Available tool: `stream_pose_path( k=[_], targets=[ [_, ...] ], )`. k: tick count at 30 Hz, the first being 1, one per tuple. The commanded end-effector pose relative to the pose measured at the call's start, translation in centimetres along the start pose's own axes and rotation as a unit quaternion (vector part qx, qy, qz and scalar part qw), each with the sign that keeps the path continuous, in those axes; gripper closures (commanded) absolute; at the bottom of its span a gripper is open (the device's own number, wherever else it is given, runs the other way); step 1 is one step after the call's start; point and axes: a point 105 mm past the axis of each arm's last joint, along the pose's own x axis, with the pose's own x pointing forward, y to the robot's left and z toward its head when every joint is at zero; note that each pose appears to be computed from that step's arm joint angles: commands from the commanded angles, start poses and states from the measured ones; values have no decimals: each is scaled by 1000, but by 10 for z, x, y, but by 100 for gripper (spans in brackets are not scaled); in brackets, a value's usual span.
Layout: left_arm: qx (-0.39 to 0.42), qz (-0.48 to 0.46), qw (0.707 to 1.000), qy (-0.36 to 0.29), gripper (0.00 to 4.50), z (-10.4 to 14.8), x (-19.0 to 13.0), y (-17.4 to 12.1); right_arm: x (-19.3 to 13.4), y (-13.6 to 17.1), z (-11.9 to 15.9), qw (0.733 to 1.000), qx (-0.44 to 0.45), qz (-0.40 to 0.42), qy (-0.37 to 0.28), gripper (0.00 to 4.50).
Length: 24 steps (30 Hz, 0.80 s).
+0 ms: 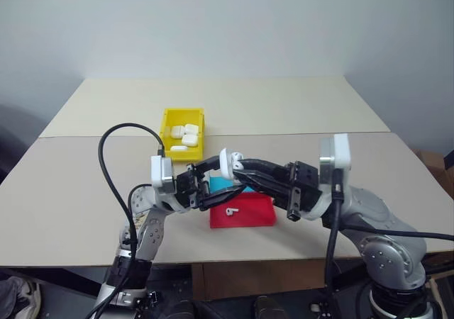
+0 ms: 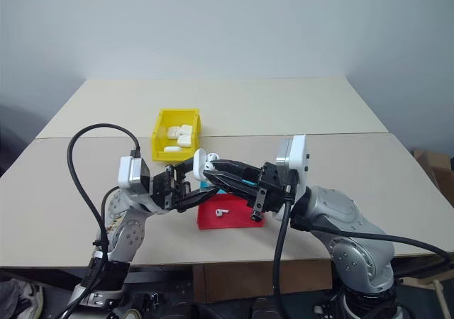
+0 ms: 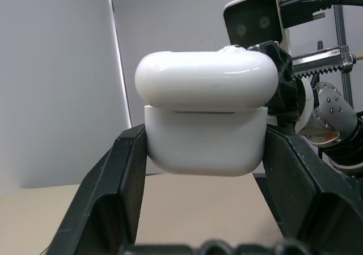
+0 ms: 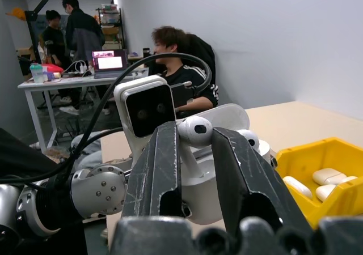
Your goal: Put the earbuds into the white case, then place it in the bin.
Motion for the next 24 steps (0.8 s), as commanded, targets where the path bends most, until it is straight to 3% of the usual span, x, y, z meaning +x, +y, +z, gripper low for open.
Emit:
stream_pose_path(
  k=[1,8,14,24],
  targets=[
    [25,-1,1000,-13,173,8,3,3,-2,1,3,1000,-15,0,-4,382],
    [28,0,1000,-13,173,7,2,4,-2,2,1,1000,-16,1,2,382],
    [32,7,999,-8,173,6,0,6,-1,5,-5,998,-54,-3,22,195],
    [37,11,999,-2,173,3,-3,6,-7,2,-5,997,-72,-5,27,195]
  ],
)
